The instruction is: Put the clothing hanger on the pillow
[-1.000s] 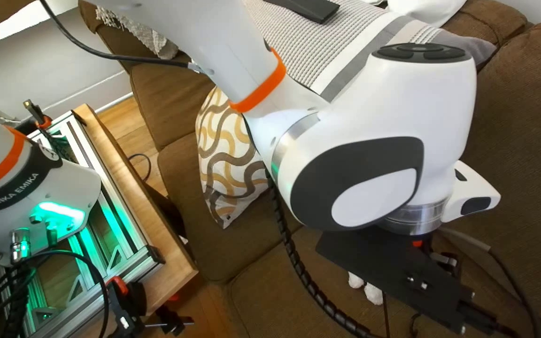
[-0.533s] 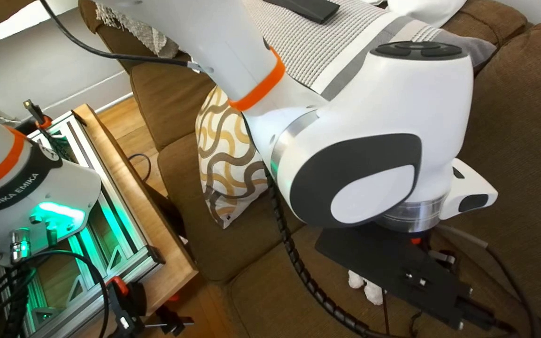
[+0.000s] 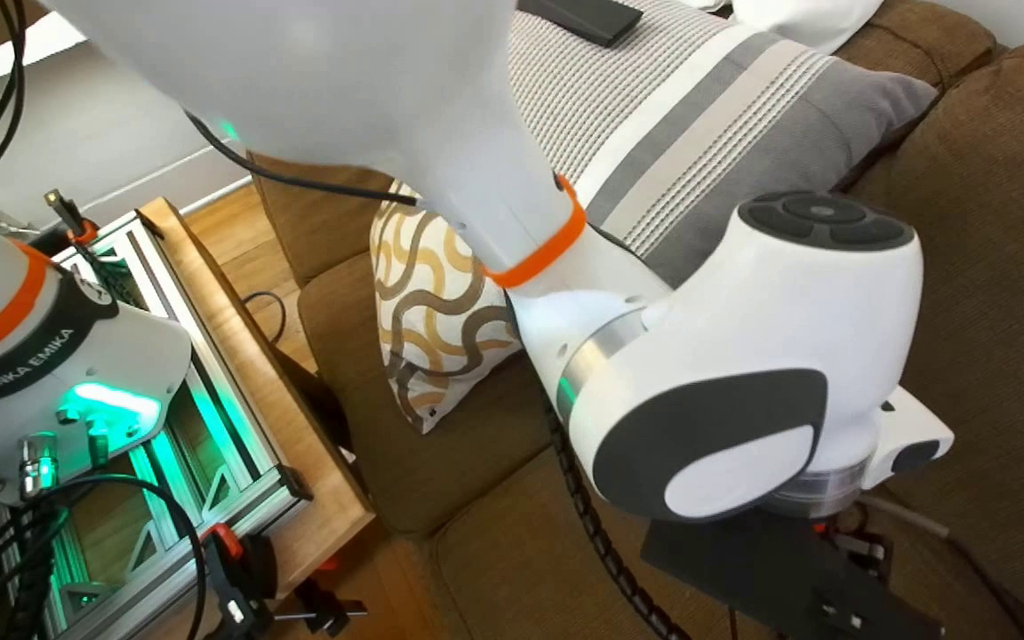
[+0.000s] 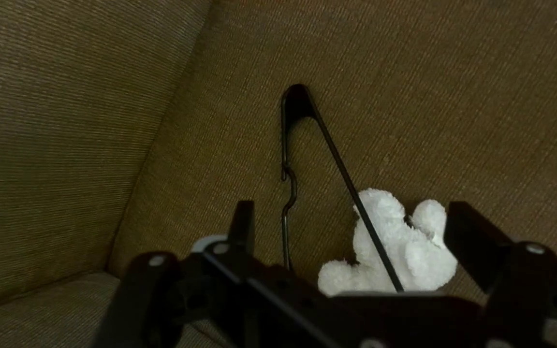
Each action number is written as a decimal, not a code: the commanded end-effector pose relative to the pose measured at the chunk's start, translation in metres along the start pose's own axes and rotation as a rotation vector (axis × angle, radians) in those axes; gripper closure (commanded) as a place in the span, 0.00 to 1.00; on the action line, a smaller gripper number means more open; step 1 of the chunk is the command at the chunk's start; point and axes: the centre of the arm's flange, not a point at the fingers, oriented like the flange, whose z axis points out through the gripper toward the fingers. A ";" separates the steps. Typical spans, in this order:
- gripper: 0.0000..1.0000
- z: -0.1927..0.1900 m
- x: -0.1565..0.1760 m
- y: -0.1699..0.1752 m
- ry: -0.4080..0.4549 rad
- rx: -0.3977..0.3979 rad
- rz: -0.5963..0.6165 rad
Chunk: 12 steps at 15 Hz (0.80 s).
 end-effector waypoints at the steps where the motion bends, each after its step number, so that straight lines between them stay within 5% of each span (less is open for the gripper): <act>1: 0.00 0.053 0.001 0.020 0.029 0.000 -0.150; 6: 0.00 0.105 0.006 0.025 0.086 0.097 -0.288; 12: 0.00 0.144 0.018 0.026 0.186 0.118 -0.525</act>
